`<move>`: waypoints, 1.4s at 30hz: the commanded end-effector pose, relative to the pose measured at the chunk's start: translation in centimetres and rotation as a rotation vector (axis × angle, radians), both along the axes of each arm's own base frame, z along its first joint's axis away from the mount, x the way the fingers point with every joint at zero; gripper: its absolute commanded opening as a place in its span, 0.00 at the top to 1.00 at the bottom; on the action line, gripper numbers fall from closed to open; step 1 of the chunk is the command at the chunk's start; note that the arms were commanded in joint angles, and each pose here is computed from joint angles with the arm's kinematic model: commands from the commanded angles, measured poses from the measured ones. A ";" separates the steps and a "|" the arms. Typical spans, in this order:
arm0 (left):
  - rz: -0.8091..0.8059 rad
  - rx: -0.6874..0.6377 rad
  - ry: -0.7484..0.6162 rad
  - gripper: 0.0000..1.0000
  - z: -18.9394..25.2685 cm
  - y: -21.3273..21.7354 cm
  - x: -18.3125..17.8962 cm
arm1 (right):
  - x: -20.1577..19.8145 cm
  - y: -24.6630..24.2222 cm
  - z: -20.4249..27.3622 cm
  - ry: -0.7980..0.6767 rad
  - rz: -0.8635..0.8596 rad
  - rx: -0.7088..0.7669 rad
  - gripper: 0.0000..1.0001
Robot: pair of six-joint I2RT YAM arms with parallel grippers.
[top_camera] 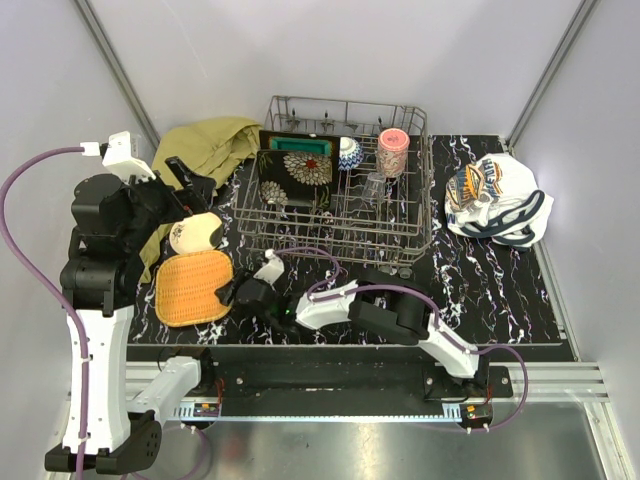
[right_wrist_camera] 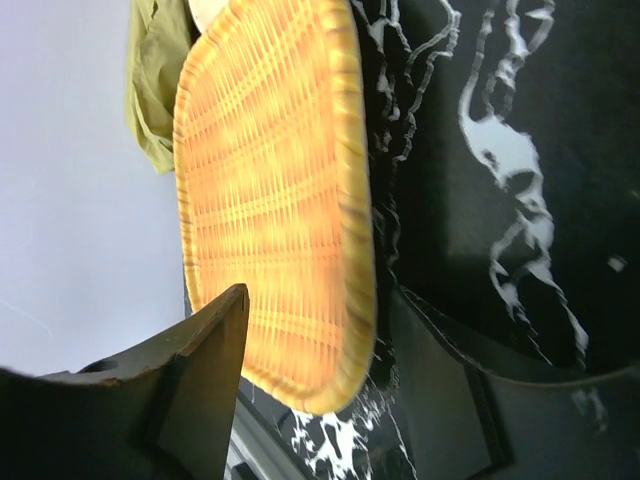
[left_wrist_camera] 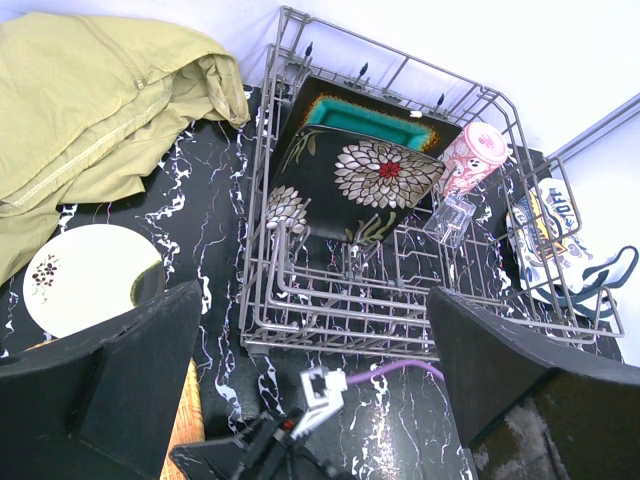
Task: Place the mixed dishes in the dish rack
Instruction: Grab a plate with the right arm
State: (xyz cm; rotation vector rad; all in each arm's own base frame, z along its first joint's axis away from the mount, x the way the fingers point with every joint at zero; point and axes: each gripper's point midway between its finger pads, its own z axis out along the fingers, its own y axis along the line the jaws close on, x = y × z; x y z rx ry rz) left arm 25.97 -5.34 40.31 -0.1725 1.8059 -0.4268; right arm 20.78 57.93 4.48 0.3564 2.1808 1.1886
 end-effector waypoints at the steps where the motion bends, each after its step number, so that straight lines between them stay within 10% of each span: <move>1: -0.015 -0.001 -0.041 0.01 0.9 -0.2 0.3 | -0.6 -0.1 -3.8 0.023 0.079 -0.121 0.37; 21: -0.008 0.007 -0.039 0.01 0.8 -0.1 0.5 | -1.8 -4.3 -3.1 -0.012 0.106 -0.114 1.00; 42: -0.006 0.008 -0.030 0.01 0.4 0.0 0.8 | -6.4 -15.0 8.2 -0.336 0.244 -0.427 1.00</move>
